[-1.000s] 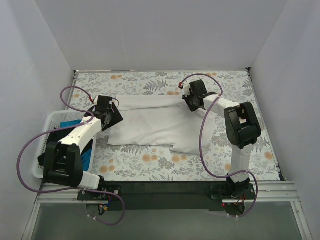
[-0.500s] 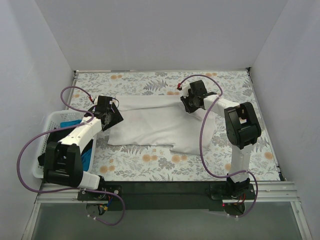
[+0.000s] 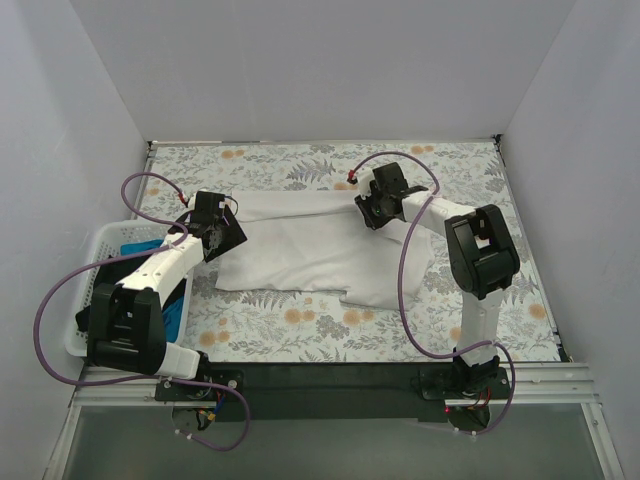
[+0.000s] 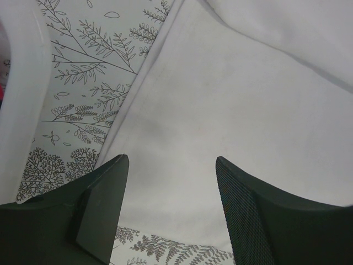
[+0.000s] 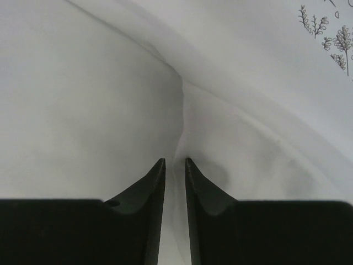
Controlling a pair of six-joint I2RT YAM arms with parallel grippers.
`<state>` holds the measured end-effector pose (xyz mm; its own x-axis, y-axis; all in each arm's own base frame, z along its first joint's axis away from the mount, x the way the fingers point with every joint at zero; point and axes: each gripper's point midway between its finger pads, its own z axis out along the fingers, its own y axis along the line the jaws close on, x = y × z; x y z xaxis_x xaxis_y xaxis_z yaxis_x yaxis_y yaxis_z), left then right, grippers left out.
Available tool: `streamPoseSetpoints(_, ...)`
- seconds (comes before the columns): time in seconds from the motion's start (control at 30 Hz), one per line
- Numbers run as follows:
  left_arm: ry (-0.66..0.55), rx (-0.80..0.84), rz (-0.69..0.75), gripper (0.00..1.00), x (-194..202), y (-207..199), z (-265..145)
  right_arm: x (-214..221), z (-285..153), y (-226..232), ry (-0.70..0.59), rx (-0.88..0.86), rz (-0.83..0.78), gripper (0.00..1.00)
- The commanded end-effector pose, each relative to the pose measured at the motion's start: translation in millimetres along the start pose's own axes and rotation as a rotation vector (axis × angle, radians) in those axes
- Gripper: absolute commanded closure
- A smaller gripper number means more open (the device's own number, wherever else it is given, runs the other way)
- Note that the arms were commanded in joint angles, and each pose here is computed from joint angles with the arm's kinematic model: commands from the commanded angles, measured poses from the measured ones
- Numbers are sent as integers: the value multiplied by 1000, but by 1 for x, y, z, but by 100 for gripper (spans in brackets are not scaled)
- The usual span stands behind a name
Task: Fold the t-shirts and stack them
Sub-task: Fold the tshirt
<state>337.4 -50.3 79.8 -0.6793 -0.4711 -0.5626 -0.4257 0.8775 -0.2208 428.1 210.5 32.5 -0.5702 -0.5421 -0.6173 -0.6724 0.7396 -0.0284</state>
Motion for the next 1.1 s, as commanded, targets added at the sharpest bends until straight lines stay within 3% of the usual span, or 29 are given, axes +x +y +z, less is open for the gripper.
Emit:
streamPoseSetpoints(0.0, -31, 25, 7, 37, -9, -6, -5, -6, -7, 3, -6, 24, -22, 72)
streamPoseSetpoints(0.43, -25, 28, 8, 37, -8, -7, -4, 6, -4, -20, 55, 179, -21, 76)
streamPoseSetpoints(0.63, -21, 24, 9, 37, -7, -5, -3, 9, 1, -12, 58, 134, -24, 81)
streamPoseSetpoints(0.97, -17, 28, 11, 37, -6, -6, -3, 13, 4, -4, 64, 101, -41, 78)
streamPoseSetpoints(1.07, -17, 28, 11, 37, -6, -6, -3, 18, 7, -6, 78, 110, -41, 82)
